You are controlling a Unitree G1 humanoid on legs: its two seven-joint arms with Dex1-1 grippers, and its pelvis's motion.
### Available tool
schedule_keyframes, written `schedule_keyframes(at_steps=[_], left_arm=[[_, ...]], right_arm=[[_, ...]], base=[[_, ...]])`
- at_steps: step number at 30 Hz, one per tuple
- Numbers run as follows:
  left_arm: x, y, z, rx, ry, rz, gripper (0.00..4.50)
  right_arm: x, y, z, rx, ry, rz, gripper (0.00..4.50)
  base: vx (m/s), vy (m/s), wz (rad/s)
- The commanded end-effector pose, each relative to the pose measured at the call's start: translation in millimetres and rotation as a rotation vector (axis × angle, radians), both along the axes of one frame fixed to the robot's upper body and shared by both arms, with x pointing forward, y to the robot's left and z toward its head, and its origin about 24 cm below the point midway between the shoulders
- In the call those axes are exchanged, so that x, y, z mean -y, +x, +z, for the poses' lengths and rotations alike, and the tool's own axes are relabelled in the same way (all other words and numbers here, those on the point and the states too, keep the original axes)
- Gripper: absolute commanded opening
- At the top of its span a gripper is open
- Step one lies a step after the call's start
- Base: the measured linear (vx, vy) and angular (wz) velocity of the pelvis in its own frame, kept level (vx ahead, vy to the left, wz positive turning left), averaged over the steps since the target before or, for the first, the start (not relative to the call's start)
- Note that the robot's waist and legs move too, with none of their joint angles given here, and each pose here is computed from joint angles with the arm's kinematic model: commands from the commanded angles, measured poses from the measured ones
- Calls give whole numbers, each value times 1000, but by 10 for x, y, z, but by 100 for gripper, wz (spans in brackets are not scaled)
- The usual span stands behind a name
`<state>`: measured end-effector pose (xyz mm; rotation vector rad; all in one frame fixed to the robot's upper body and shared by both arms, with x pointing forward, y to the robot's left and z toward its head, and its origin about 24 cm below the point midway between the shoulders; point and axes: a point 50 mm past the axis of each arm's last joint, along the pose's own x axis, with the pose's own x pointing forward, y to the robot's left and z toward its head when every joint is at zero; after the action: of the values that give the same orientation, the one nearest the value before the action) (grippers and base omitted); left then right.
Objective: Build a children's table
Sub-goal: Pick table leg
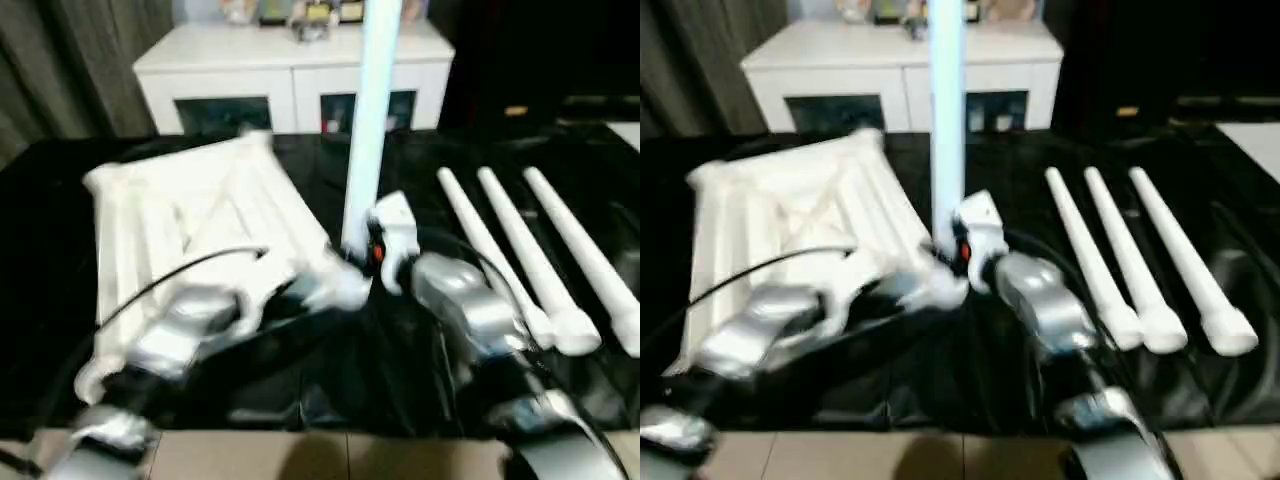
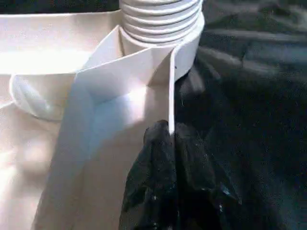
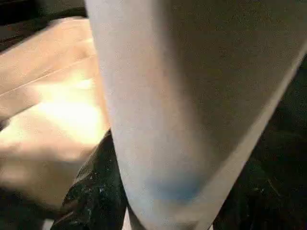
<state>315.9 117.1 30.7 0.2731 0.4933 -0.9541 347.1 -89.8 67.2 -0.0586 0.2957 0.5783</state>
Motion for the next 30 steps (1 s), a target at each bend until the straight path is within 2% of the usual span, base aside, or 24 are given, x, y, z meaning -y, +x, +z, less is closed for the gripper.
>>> schedule_keyframes(at_steps=[1, 3, 5, 8, 15, 18, 20, 22, 23, 27, 30], left_arm=[[-24, 84, 16, -4, 20, 112, 0], [95, 136, 50, -7, 4, 160, 0], [311, 229, 101, -7, 2, 239, 0], [469, 301, 116, 35, 75, 275, 0], [485, 357, 136, 60, 126, 344, 0], [415, 387, 139, 70, 148, 372, 0], [362, 410, 128, 73, 163, 379, 0], [356, 411, 126, 75, 164, 377, 0], [355, 410, 125, 78, 163, 369, 0], [353, 399, 125, 75, 141, 340, 0], [343, 382, 118, 64, 122, 322, 0]], right_arm=[[169, -130, -508, -212, -101, -127, 185], [133, -104, -519, -216, -115, -163, 185], [77, -50, -529, -223, -123, -241, 185], [34, 8, -542, -238, -116, -366, 185], [35, 85, -508, -209, -126, -490, 185], [28, 134, -454, -187, -87, -526, 185], [-48, 170, -398, -172, -18, -505, 185], [-71, 181, -372, -160, 7, -490, 185], [-89, 192, -347, -149, 32, -477, 240], [-116, 232, -252, -108, 67, -438, 260], [-157, 260, -183, -80, 88, -389, 295]], base=[[0, 0, 0], [0, 0, 0], [0, 0, 0], [-17, 10, 0], [-9, -40, 3], [62, 106, -44], [-8, -33, 20], [72, -48, 13], [73, -29, -3], [32, -22, -1], [86, -81, -2]])
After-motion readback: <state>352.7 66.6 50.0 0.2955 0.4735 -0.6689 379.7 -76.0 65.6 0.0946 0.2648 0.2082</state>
